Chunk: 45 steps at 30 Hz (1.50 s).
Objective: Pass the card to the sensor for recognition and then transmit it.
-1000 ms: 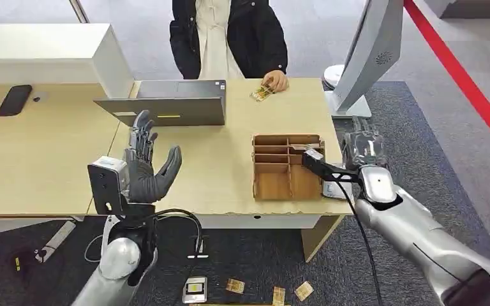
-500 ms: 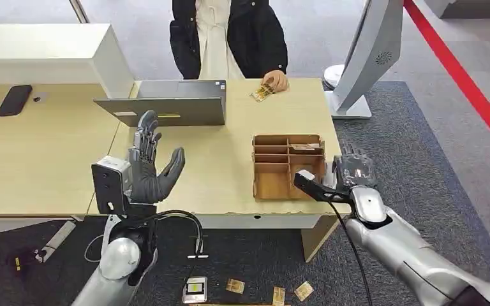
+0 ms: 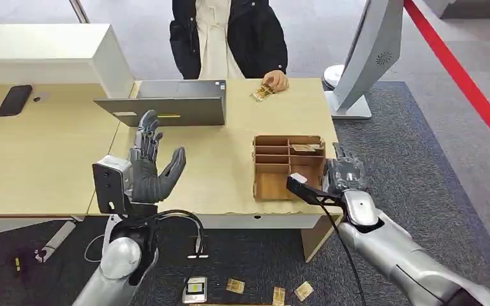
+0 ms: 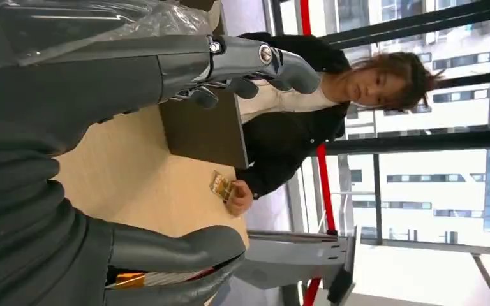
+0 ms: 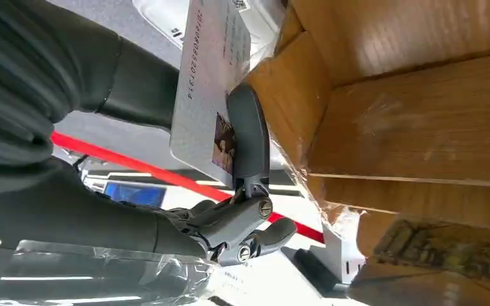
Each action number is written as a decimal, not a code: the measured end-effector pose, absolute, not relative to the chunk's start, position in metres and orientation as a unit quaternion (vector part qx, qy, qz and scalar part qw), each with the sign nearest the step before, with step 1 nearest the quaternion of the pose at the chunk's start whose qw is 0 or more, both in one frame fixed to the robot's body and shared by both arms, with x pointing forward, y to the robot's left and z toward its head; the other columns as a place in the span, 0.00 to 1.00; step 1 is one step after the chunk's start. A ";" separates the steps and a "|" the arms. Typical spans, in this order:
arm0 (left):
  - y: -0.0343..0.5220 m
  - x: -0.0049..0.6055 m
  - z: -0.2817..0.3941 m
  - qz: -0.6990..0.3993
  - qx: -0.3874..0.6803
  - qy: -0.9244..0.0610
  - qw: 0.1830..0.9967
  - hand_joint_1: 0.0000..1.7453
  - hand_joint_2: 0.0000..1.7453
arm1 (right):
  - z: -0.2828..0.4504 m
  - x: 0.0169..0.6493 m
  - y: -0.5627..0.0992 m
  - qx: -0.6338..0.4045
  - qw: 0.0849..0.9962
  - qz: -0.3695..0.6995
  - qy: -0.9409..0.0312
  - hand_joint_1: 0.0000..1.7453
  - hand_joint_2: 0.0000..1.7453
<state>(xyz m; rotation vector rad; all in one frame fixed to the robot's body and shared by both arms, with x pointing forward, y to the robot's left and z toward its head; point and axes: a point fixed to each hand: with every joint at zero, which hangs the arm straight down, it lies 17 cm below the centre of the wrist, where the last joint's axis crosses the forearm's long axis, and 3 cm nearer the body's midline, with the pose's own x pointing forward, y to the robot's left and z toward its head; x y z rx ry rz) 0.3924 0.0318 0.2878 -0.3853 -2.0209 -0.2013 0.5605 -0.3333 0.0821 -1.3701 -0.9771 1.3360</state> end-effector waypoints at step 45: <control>0.034 0.394 0.277 -0.087 -0.147 -0.831 0.530 0.00 1.00 | 0.066 0.548 -0.370 -0.554 0.558 0.463 -0.409 1.00 1.00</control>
